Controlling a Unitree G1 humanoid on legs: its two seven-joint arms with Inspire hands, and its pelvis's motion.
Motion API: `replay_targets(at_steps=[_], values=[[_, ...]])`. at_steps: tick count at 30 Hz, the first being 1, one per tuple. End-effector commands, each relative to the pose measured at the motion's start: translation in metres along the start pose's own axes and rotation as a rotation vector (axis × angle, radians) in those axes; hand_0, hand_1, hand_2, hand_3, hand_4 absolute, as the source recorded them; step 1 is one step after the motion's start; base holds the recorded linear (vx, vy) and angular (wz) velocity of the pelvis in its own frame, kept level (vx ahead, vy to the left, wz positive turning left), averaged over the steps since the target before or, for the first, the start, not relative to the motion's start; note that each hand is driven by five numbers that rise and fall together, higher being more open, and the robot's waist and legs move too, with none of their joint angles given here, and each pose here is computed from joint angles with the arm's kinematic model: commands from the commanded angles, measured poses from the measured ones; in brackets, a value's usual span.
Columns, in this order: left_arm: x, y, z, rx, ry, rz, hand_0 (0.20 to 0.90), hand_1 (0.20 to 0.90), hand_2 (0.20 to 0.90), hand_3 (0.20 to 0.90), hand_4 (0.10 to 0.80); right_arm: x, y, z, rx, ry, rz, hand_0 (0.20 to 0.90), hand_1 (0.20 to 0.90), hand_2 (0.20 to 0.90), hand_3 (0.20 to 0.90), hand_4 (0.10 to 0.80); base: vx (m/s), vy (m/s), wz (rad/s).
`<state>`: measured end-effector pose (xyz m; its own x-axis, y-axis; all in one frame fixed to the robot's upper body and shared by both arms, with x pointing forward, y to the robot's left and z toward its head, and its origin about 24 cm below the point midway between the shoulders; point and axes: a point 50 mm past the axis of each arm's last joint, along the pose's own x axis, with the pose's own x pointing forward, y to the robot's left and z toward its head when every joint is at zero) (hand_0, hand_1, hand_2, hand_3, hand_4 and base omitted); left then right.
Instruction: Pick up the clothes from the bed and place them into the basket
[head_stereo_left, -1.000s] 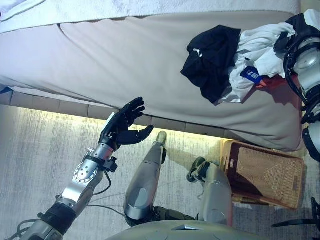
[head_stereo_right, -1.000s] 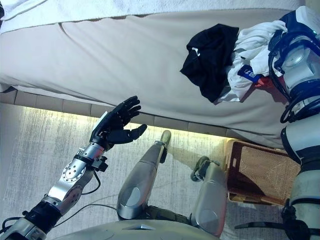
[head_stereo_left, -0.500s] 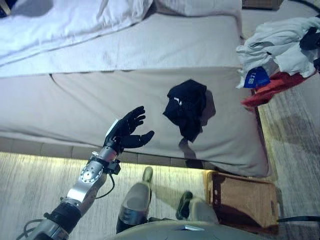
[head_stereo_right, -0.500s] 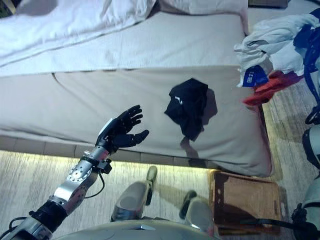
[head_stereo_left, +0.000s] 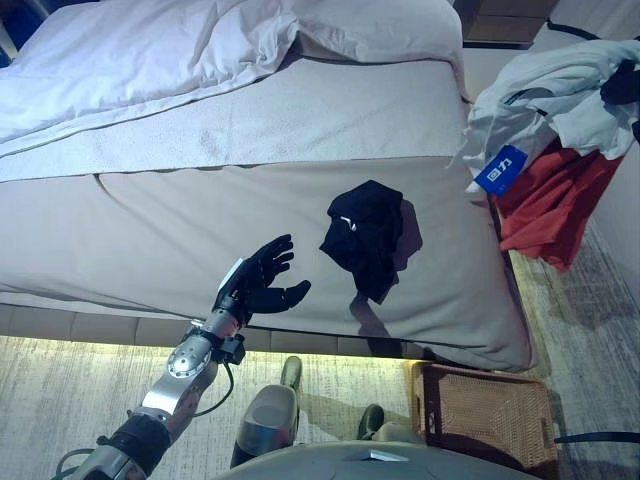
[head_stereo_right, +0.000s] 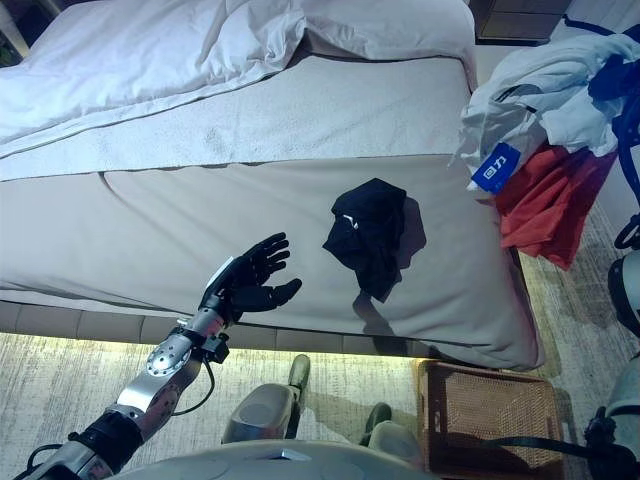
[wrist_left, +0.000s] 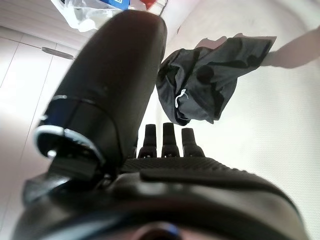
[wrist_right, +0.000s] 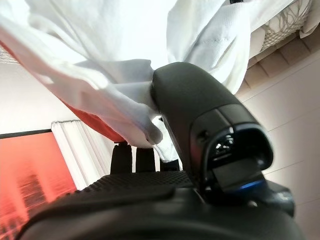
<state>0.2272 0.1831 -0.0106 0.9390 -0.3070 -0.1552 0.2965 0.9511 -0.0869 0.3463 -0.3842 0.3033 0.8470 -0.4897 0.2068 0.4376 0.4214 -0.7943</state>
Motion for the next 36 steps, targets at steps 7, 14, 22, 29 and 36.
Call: replay_targets(at_steps=[7, 14, 22, 29, 36], values=[[0.005, 0.002, 0.006, -0.010, -0.087, 0.006, 0.900, 0.900, 0.900, 0.900, 0.800, -0.011, -0.049, -0.002, -0.082, -0.110, -0.147, 0.300, 0.300, 0.300, 0.200, 0.100, -0.028, 0.026, -0.25], [0.015, 0.003, 0.014, 0.027, -0.120, 0.011, 0.900, 0.900, 0.900, 0.900, 0.800, -0.022, -0.039, -0.032, -0.107, -0.095, -0.096, 0.300, 0.300, 0.300, 0.200, 0.100, -0.045, 0.042, -0.37], [0.024, 0.012, 0.017, 0.009, -0.125, 0.075, 0.900, 0.900, 0.900, 0.900, 0.800, -0.037, -0.023, -0.058, -0.099, -0.104, -0.025, 0.300, 0.300, 0.300, 0.200, 0.100, -0.032, 0.016, -0.33], [0.031, 0.015, 0.019, -0.004, -0.141, 0.110, 0.900, 0.900, 0.900, 0.900, 0.800, -0.047, -0.011, -0.067, -0.049, -0.123, 0.007, 0.300, 0.300, 0.300, 0.200, 0.100, -0.025, 0.003, -0.36], [0.033, 0.012, 0.015, -0.005, -0.133, 0.092, 0.900, 0.900, 0.900, 0.900, 0.800, -0.054, 0.001, -0.074, -0.030, -0.145, 0.061, 0.300, 0.300, 0.300, 0.200, 0.100, 0.006, 0.002, -0.24]])
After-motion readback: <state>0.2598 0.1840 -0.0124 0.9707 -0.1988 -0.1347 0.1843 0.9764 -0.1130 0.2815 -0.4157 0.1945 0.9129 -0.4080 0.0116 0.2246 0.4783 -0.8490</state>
